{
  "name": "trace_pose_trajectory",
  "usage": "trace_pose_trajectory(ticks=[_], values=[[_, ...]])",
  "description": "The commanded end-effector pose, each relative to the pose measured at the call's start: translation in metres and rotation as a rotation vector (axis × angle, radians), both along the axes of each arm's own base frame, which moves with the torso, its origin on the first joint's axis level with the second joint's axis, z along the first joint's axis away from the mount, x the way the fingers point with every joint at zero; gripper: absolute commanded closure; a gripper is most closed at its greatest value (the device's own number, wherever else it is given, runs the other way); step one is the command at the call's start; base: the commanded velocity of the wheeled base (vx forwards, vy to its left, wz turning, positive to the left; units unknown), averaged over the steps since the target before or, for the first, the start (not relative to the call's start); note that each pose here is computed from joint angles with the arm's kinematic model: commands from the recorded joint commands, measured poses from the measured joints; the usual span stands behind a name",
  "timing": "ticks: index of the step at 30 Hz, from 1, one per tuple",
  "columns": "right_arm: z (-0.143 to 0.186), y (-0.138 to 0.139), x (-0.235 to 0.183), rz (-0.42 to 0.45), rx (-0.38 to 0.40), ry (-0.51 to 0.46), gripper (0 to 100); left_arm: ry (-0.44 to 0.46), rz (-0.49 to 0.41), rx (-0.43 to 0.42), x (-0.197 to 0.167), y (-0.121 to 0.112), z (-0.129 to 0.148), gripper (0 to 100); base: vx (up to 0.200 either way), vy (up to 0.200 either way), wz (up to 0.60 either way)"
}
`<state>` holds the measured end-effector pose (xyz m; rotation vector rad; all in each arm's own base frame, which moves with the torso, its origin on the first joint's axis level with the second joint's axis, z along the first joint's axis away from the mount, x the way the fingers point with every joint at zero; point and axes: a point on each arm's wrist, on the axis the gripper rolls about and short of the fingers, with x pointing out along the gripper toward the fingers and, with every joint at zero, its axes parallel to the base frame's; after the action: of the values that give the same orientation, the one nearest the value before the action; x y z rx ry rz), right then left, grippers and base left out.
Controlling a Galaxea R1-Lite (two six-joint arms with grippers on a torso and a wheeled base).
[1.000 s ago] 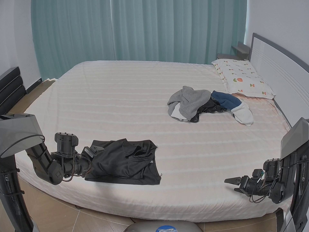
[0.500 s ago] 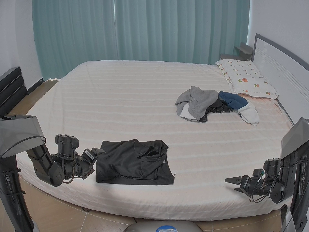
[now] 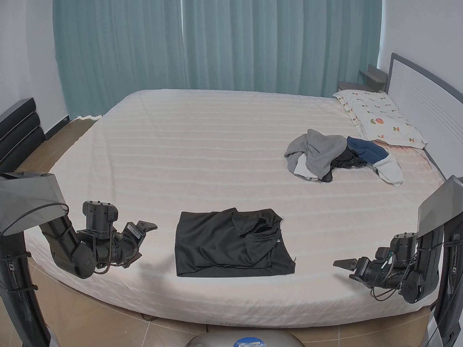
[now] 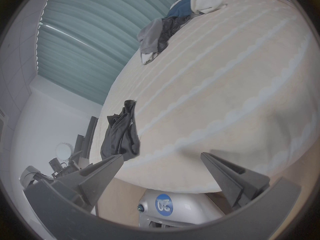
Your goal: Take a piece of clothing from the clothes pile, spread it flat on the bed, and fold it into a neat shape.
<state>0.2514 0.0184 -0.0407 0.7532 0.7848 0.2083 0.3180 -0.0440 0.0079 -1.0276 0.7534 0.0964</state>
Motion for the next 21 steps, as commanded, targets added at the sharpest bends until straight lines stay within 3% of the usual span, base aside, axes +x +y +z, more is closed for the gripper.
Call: trace_pose_trajectory(ticks=[1, 5, 10, 15, 20, 21], values=[[0.018, 0.042, 0.013, -0.015, -0.023, -0.112, 0, 0.000, 0.000, 0.000, 0.000, 0.000, 0.000, 0, 0.000, 0.200, 0.00], [0.022, 0.062, 0.033, -0.033, -0.084, -0.207, 0, 0.000, 0.000, -0.001, 0.000, 0.000, 0.000, 0, 0.000, 0.200, 0.00], [0.025, 0.083, 0.056, 0.017, -0.161, -0.189, 0, 0.001, -0.001, 0.001, 0.000, -0.001, -0.001, 0, 0.000, 0.200, 0.00], [0.025, 0.121, 0.086, 0.026, -0.252, -0.162, 0, 0.000, -0.001, 0.004, 0.001, -0.001, -0.001, 0, 0.000, 0.200, 0.00], [0.021, 0.127, 0.093, -0.017, -0.352, -0.175, 0, 0.007, -0.003, 0.016, 0.001, -0.002, -0.004, 0, 0.000, 0.000, 0.00], [0.018, 0.127, 0.095, -0.025, -0.408, -0.183, 0, 0.007, -0.003, 0.016, 0.001, -0.002, -0.004, 0, 0.000, 0.000, 0.00]])
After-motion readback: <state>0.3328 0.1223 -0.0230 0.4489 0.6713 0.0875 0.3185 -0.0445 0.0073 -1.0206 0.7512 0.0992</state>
